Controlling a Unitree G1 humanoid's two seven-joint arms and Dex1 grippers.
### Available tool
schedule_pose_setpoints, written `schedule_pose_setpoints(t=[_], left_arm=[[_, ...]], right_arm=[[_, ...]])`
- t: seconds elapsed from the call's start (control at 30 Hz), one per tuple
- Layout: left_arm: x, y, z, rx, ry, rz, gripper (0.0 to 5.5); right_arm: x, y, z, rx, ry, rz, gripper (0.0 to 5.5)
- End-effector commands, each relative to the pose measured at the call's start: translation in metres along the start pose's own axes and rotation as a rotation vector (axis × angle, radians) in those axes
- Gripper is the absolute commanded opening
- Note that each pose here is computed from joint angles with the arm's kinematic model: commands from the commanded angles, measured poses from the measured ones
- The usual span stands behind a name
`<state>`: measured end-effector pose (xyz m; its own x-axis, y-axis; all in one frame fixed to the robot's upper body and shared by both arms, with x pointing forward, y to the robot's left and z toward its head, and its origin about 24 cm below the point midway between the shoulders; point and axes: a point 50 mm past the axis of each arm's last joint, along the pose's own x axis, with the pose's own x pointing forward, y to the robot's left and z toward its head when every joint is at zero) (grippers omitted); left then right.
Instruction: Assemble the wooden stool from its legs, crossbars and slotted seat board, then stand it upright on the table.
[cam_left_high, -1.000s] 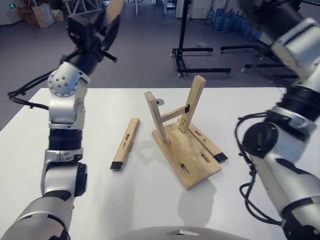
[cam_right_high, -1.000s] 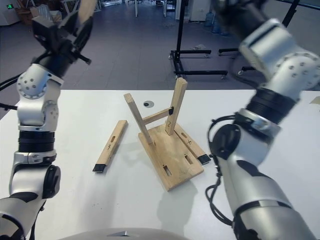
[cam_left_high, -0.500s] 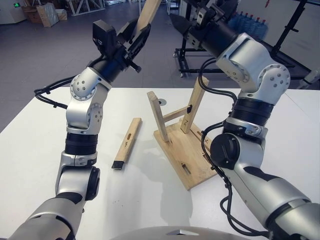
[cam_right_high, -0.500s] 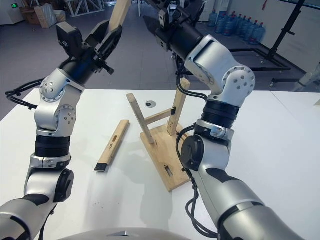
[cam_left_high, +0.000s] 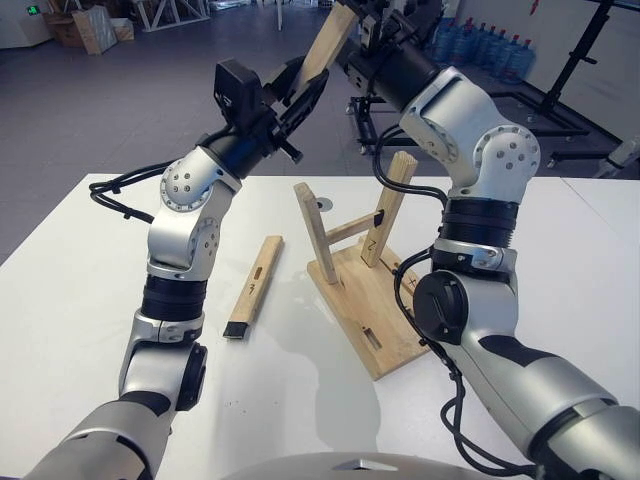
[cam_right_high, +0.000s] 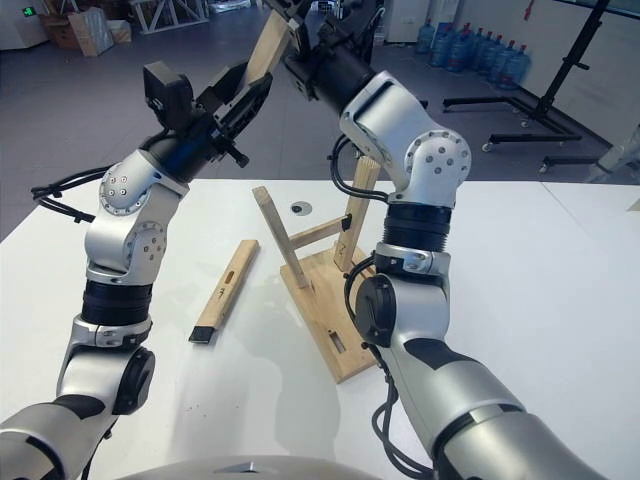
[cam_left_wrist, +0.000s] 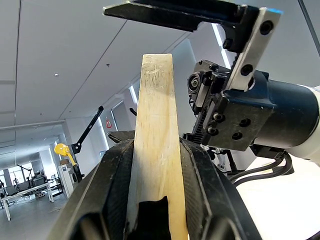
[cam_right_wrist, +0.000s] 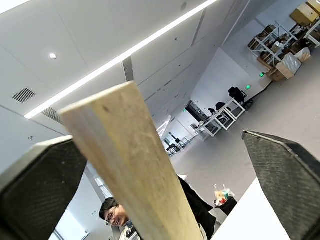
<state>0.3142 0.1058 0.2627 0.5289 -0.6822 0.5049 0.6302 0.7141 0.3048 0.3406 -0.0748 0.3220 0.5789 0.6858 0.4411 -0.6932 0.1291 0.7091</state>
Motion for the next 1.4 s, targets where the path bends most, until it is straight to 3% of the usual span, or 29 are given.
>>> schedule_pose_setpoints(t=[0.03, 0.9, 1.2, 1.23, 1.4], left_arm=[[-0.001, -0.002, -0.003, 0.005, 0.023, 0.004, 1.28], [-0.007, -0.002, -0.009, 0.029, 0.06, 0.007, 1.28], [-0.011, -0.003, -0.016, 0.096, 0.124, -0.026, 1.28], [-0.011, -0.003, -0.017, 0.098, 0.131, -0.022, 1.68], [-0.015, -0.005, -0.022, 0.083, 0.17, -0.038, 2.4]], right_arm=[[0.003, 0.002, 0.0, -0.018, 0.0, -0.001, 5.4], [-0.003, 0.0, 0.004, -0.063, -0.042, -0.018, 0.81], [-0.012, 0.001, 0.004, -0.162, -0.041, -0.041, 0.41], [-0.013, 0.001, 0.003, -0.168, -0.042, -0.045, 0.4], [-0.016, -0.001, 0.01, -0.179, -0.094, -0.064, 0.39]])
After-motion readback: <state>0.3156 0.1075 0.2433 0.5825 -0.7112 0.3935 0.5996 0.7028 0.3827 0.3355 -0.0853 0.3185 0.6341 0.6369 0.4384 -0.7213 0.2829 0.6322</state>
